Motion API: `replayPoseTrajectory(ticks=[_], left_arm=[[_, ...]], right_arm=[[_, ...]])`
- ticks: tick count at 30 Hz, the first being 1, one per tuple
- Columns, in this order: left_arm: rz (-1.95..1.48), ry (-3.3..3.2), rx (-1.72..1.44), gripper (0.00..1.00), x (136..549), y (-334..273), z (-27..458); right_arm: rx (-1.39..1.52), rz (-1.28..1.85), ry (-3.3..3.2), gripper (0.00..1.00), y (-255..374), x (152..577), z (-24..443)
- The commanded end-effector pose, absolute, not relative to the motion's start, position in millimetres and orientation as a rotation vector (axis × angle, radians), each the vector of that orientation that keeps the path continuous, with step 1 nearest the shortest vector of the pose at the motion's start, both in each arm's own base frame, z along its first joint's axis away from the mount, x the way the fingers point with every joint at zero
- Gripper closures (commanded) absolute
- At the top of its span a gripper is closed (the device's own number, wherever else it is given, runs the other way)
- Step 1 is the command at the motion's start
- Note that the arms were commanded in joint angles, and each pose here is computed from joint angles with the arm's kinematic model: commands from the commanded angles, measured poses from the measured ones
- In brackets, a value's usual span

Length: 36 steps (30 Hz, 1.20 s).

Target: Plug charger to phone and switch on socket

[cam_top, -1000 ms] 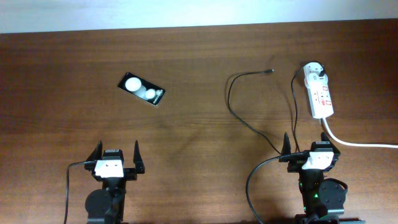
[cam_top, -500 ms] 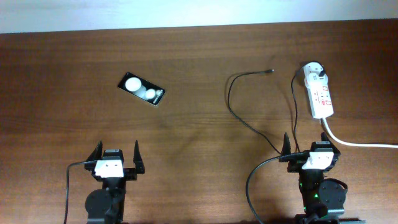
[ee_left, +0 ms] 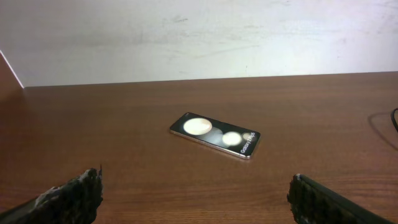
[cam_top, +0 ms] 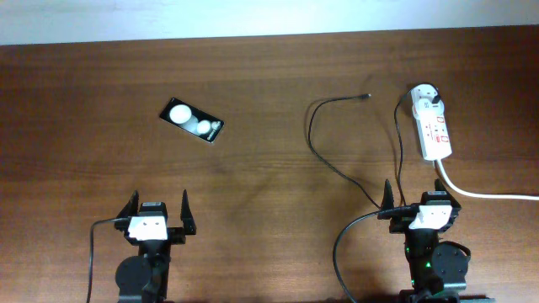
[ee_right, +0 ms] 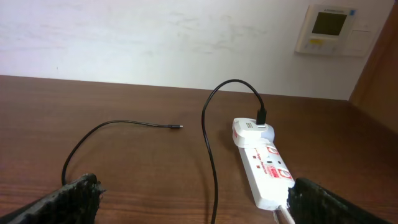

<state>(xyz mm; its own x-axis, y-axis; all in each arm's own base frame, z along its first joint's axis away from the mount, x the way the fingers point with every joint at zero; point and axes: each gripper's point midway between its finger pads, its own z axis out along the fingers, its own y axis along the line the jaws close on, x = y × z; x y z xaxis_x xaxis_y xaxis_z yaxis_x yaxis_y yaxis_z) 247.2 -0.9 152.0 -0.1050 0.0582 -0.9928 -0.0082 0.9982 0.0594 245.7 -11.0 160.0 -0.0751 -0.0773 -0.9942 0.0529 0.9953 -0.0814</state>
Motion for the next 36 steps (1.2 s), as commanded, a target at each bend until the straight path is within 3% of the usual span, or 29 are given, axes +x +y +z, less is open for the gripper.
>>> replayPoseTrajectory(ticks=[1, 20, 29, 36], left_arm=[[0.062, 1.685, 0.057, 0.01, 247.4, -1.9, 148.3], [-0.041, 1.599, 0.054, 0.01, 237.3, -13.0, 288.5], [-0.095, 2.278, 0.055, 0.01, 274.2, -20.9, 266.3], [-0.711, 2.600, 0.195, 0.01, 264.1, -96.3, 215.8]], right_arm=[[-0.028, -0.092, 1.650, 0.01, -8.0, 246.0, 155.6], [-0.028, -0.092, 1.650, 0.01, -8.0, 246.0, 155.6], [-0.028, -0.092, 1.650, 0.01, -8.0, 246.0, 155.6], [-0.028, -0.092, 1.650, 0.01, -8.0, 246.0, 155.6]])
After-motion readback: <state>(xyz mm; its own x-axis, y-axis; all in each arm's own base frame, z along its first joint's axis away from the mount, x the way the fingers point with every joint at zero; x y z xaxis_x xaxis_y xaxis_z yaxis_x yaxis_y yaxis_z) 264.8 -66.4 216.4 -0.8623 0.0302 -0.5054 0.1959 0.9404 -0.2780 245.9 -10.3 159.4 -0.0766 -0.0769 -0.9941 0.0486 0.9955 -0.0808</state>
